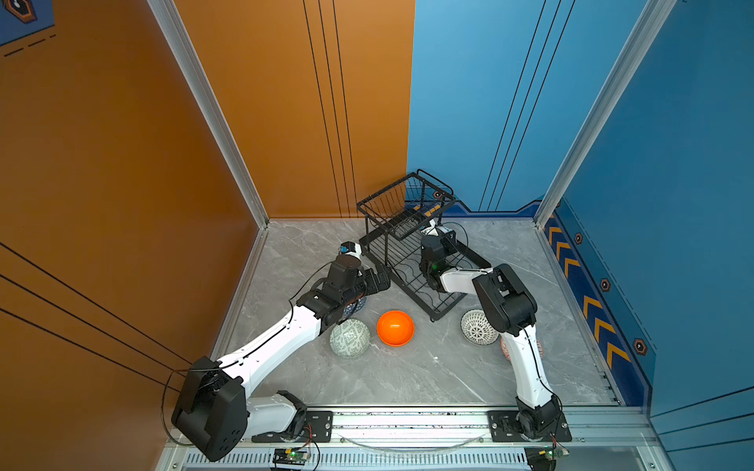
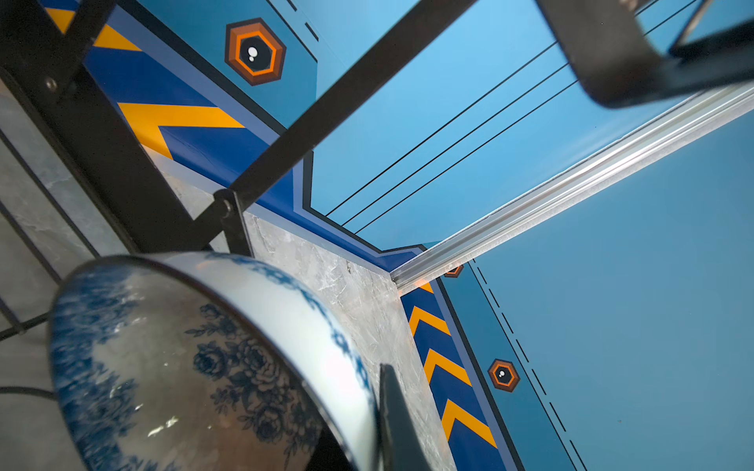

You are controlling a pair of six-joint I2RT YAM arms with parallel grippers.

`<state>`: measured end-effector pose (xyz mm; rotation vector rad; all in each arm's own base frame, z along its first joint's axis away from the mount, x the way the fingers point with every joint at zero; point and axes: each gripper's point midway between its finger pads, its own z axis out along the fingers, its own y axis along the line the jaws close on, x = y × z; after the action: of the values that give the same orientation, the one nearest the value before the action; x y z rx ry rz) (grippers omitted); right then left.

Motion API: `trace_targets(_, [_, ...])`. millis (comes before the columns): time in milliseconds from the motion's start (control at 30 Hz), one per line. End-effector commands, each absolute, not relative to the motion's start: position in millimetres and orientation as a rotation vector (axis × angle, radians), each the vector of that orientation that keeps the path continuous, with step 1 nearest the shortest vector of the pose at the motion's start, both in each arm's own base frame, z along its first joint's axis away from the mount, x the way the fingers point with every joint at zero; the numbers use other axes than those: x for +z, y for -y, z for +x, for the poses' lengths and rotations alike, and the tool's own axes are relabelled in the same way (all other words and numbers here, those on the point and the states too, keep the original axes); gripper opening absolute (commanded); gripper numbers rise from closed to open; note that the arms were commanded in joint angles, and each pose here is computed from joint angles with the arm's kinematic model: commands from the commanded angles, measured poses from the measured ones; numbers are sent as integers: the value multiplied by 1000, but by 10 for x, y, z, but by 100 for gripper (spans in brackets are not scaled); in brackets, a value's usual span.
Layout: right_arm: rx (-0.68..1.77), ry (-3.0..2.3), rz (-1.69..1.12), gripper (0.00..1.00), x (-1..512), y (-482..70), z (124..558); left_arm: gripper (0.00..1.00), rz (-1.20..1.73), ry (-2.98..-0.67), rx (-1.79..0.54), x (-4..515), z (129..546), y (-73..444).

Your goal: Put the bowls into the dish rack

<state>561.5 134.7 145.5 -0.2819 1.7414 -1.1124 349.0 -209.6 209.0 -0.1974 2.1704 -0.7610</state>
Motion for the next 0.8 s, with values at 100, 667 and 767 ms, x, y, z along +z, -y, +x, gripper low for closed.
trace_targets(100, [-1157,-1711,-174,0,1634,-1263,5665,98,-177,-2172,-766,2071,3520,2112])
trace_targets(667, [-1300,-1639,-202,0,1690,-1384,5661,98,-161,-2180,-777,2070,3555,2158])
trace_targets(767, [-1314,-1650,-198,0,1660,-1379,5668,98,-158,-2183,-779,2064,3557,2159])
